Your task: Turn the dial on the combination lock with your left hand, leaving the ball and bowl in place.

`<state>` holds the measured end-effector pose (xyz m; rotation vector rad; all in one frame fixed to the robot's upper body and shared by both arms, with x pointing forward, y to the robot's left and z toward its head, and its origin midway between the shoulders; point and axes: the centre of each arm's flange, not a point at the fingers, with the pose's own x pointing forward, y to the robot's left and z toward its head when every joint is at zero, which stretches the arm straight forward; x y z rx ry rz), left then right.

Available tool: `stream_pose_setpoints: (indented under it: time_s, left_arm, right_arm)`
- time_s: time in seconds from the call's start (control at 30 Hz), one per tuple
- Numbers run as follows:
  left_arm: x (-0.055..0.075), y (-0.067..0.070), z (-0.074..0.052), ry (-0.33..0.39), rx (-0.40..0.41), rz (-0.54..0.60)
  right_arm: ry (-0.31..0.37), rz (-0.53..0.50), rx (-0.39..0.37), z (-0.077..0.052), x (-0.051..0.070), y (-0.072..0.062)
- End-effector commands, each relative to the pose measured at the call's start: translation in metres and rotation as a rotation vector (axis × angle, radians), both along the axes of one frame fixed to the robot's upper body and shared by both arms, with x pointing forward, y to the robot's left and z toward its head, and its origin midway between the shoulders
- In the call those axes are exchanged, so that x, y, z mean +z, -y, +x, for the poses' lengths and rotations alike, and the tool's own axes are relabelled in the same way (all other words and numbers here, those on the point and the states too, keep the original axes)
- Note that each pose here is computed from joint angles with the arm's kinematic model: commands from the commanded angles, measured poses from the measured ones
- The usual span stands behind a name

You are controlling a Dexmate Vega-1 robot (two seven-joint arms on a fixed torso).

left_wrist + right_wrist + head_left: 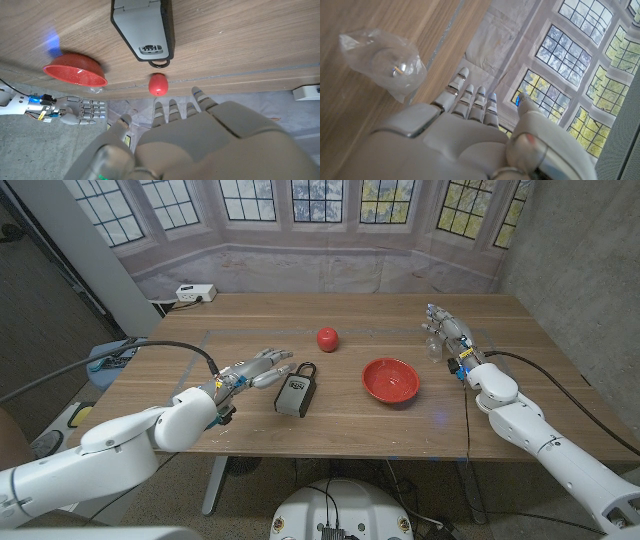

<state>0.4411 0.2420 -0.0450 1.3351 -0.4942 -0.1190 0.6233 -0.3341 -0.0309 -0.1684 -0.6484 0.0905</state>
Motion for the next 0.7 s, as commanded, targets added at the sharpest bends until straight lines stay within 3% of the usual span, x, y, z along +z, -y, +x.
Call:
stream_pose_setpoints:
  time_s: [0.03, 0.7]
  left_arm:
    - [0.001, -0.001, 0.0, -0.017, 0.001, 0.011]
    - [0.013, 0.014, 0.011, -0.102, -0.041, 0.036]
  right_arm:
    - [-0.003, 0.004, -0.006, -0.001, -0.004, 0.0]
    - [-0.021, 0.029, -0.011, 0.006, -0.012, 0.01]
